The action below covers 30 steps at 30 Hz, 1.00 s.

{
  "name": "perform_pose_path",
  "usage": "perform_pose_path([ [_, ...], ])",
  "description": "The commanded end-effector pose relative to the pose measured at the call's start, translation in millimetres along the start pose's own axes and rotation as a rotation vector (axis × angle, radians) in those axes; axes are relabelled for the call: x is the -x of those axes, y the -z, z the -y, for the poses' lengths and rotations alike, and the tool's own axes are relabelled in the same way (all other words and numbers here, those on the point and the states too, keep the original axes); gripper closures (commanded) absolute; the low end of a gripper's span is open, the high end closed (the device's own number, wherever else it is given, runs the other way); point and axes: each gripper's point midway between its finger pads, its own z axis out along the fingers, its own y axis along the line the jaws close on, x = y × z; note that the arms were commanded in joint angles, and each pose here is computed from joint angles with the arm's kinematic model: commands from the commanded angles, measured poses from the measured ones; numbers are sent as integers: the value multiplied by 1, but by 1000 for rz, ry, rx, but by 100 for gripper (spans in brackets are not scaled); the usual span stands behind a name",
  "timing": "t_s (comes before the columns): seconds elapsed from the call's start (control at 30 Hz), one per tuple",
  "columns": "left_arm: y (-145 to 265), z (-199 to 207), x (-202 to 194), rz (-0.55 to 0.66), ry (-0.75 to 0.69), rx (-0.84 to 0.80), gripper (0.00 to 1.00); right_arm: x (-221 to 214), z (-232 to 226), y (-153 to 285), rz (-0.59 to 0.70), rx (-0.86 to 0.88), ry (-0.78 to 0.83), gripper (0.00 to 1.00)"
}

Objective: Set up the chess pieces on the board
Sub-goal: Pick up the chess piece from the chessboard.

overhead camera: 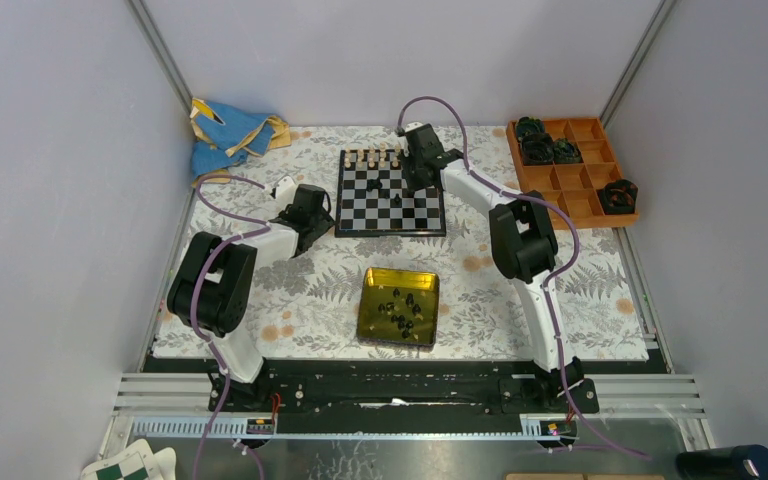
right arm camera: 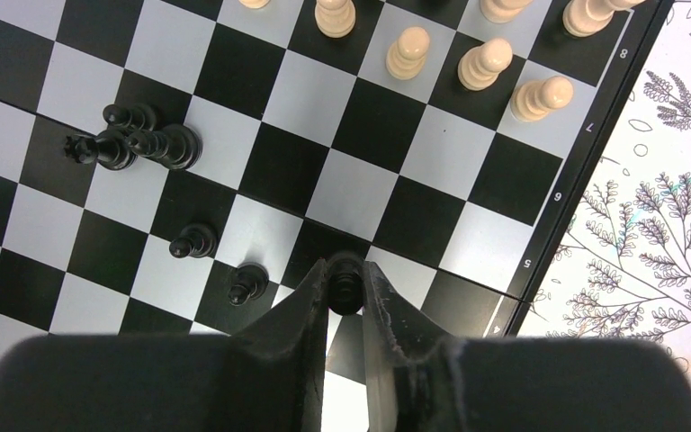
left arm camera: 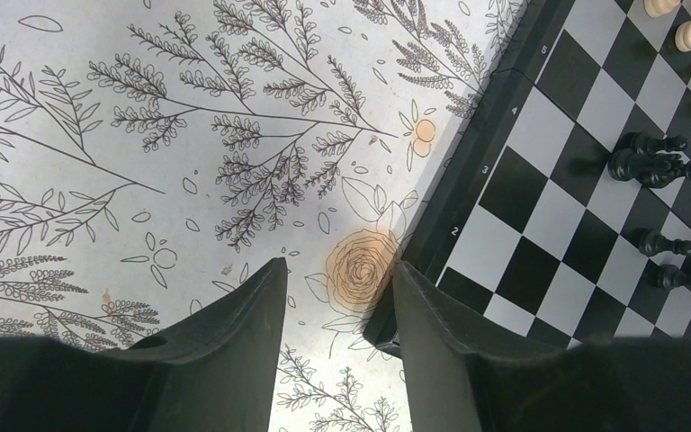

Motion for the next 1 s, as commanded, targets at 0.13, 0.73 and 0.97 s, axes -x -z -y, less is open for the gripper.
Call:
perform_pose_path([
  [0.13,-3,-5,2,16,12,14,46,28,0,15,68,-4,22,88],
  [0.73,1,-4,7,28,15,12,46,58,4,51,161,-24,23,95],
  [0.97,3,-4,10,35,15,13,46,68,8,64,188,-39,54,96],
])
